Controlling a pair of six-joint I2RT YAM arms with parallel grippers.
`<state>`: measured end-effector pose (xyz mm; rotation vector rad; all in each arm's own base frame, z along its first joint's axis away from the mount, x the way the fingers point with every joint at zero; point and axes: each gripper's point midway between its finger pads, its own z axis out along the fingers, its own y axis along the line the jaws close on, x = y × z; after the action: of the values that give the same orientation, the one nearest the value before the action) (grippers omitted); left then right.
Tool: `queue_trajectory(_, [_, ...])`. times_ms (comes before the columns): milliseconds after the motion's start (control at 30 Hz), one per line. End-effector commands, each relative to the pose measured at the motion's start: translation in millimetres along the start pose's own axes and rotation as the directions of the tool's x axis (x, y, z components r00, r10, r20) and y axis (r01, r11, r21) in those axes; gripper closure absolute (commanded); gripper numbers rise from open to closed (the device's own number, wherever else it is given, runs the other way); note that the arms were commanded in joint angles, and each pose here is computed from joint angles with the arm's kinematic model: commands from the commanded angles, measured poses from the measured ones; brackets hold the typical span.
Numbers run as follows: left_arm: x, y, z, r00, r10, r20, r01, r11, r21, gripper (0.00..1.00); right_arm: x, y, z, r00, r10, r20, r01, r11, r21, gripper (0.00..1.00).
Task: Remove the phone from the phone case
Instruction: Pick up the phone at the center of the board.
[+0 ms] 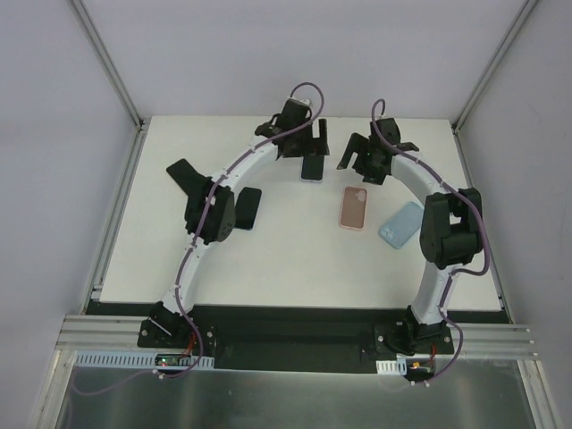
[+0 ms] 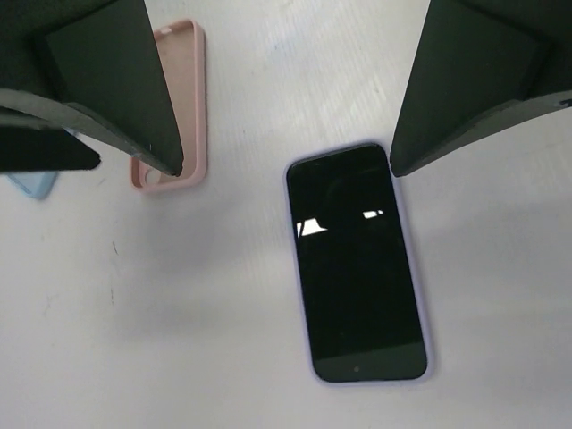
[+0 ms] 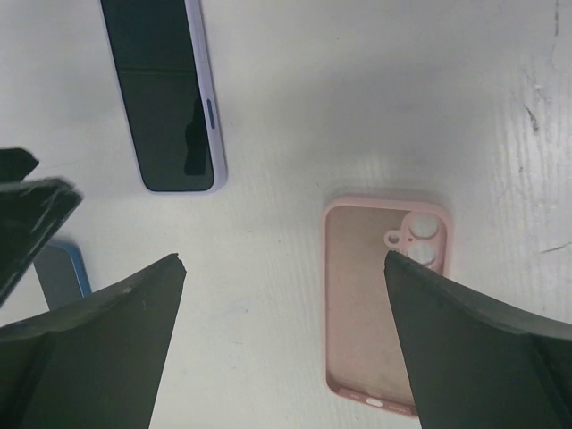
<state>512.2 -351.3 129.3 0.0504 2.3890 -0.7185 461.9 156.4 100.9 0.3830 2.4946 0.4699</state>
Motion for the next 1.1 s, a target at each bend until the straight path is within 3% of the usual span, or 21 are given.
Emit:
queue_trajectory(0, [19.2,30.9,26.1,0.989,0.130,-0.072,-0.141,0.971,-0.193,0.01,-10.1,-13.0,-22.3,0.998,-0.059,0.023,0.057,0.996,0.064,0.04])
queue_trajectory(167, [8.4,28.7,18.8,0.988,0.152,-0.029,-0.154,0.955,-0.254,0.01,-19.5,-29.2,-30.2,0.999,-0.028,0.041,0.025,0.997,0.079,0.04])
queue_trajectory(433, [31.9,36.7,11.3,0.991,0.086,-0.100,-0.111,0.953,-0.281,0.01,-30.4,-18.6,-31.0,0.998,-0.034,0.045,0.032,0.999,0.038,0.04])
queue_trajectory(600, [4.0,17.0,-30.2,0.997,0.076,-0.033,-0.082,0.966,-0.247,0.01,-41.8,13.4,-17.7,0.995,-0.084,0.058,0.082,0.996,0.037,0.04])
queue_trajectory(667, [-8.0,14.7,-48.8,0.999,0.040,-0.015,-0.042,0.976,-0.214,0.01,-26.5,26.4,-1.9,0.991,-0.137,0.000,0.137,0.988,0.067,0.04])
queue_trajectory(700, [-5.4,23.2,-52.6,0.999,0.021,-0.029,-0.027,0.975,-0.221,0.01,-41.7,47.0,-6.9,0.984,-0.171,0.054,0.166,0.983,0.076,0.04])
queue_trajectory(767, [-18.3,31.8,-74.9,0.999,-0.034,-0.011,0.031,0.979,-0.203,0.01,-27.9,50.6,9.3,0.979,-0.204,-0.002,0.203,0.973,0.113,0.04])
queue_trajectory(1067, [-15.6,88.1,-132.3,0.993,-0.117,-0.006,0.111,0.957,-0.268,0.01,-19.3,92.2,54.7,0.968,-0.252,-0.003,0.250,0.959,0.132,0.04])
